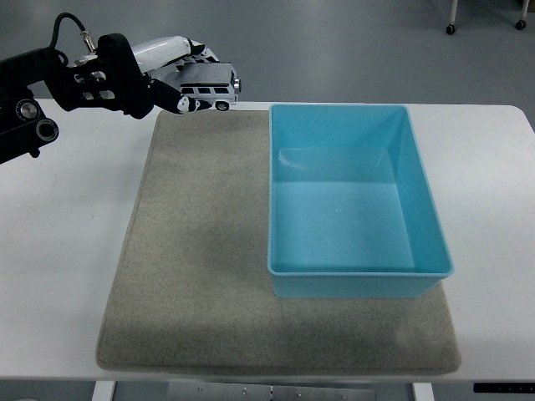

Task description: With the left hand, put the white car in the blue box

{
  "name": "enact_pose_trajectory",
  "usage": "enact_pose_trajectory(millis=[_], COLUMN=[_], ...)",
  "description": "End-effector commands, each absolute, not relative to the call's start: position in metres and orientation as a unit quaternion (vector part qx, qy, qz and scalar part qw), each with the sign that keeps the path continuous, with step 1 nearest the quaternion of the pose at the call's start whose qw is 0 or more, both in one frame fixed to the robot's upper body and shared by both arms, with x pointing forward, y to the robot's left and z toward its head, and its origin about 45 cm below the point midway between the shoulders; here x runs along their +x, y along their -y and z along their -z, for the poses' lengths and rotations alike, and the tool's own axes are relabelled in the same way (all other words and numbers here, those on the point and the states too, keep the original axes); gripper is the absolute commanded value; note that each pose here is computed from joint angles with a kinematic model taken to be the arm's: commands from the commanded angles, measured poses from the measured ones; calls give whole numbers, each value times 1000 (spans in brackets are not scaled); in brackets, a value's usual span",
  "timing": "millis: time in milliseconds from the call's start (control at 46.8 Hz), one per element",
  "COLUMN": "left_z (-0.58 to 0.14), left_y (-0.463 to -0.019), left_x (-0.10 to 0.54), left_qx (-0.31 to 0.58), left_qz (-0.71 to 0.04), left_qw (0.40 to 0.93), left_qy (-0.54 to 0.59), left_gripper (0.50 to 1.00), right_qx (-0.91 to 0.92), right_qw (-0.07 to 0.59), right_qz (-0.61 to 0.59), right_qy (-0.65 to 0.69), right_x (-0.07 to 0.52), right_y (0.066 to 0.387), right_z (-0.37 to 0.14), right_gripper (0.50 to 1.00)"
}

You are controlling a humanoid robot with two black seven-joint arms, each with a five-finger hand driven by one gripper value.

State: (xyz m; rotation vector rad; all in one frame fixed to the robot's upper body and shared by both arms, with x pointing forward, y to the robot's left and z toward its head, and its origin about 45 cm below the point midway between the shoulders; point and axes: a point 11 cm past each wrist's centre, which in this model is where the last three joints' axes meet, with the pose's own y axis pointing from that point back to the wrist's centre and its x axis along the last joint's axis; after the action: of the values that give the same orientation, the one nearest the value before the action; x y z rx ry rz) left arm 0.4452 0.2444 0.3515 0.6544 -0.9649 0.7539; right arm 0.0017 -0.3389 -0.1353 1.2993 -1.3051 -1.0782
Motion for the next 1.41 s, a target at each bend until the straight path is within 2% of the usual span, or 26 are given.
enact_pose_trajectory(millis=[0,342,577,919,1389], left_z=[-362,-355,-326,-278,-252], left_y=[-221,-131,-95,-63,-57], left_x=[437,410,396,385,377], left_qx=[280,227,226,241,261], left_qz=[-322,-219,-168,-123,-97], left_qw=[780,829,841,848,849], left_qy=[457,462,461,455,448], left_gripper=[500,500,500,500,500], right_qx=[533,533,533,533,534], right_qw=[483,483,483,483,483], right_qz=[443,443,443,442,442], right_qy=[536,536,536,536,536], right_x=[2,2,2,2,2], right_y=[339,339,339,339,339], right_z=[135,135,135,135,135], right_gripper=[936,936,936,936,936])
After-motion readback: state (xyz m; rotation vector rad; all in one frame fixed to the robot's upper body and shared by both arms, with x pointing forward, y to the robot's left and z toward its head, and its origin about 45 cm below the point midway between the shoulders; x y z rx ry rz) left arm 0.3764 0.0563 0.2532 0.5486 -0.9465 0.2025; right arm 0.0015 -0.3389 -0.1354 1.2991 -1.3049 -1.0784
